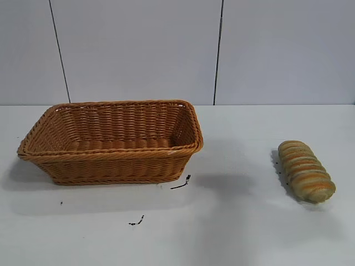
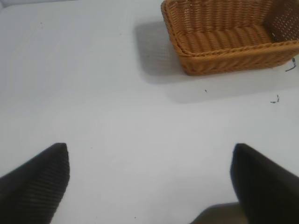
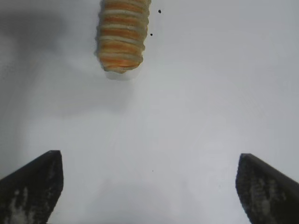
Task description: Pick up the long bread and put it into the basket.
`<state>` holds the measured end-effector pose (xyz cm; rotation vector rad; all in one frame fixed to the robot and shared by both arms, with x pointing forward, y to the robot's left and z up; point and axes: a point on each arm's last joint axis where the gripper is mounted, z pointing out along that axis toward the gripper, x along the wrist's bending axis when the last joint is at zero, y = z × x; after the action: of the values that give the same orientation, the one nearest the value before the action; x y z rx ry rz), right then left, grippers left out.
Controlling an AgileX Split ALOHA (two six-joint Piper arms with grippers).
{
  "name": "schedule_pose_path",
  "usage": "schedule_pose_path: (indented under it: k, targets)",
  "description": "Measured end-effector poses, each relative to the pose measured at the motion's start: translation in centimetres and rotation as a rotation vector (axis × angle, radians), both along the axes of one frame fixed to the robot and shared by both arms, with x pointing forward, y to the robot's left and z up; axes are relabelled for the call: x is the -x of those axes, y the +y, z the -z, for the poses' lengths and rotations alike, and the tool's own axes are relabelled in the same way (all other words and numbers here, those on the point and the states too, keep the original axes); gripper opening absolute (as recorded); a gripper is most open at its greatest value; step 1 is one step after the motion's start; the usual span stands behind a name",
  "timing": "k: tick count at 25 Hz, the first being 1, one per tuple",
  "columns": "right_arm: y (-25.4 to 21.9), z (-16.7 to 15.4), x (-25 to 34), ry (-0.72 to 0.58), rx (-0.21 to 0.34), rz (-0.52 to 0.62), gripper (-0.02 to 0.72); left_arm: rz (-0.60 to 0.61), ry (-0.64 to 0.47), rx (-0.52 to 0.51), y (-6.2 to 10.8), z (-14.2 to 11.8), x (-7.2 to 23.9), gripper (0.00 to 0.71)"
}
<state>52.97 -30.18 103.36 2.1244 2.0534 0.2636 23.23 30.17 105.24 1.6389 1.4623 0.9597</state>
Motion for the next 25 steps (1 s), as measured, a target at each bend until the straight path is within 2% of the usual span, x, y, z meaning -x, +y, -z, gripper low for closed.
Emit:
schedule_pose_path:
  k: [9, 21, 25]
  targets:
    - [2.5, 4.0, -4.9, 0.018, 0.015, -0.104, 0.693, 0.000, 0.000, 0.000, 0.0, 0.0, 0.0, 0.696]
    - [2.9, 12.0, -8.6, -0.009, 0.002, -0.088, 0.693, 0.000, 0.000, 0.000, 0.0, 0.0, 0.0, 0.696]
    - [3.0, 14.3, -8.9, 0.019, -0.003, -0.083, 0.693, 0.000, 0.000, 0.000, 0.0, 0.0, 0.0, 0.696]
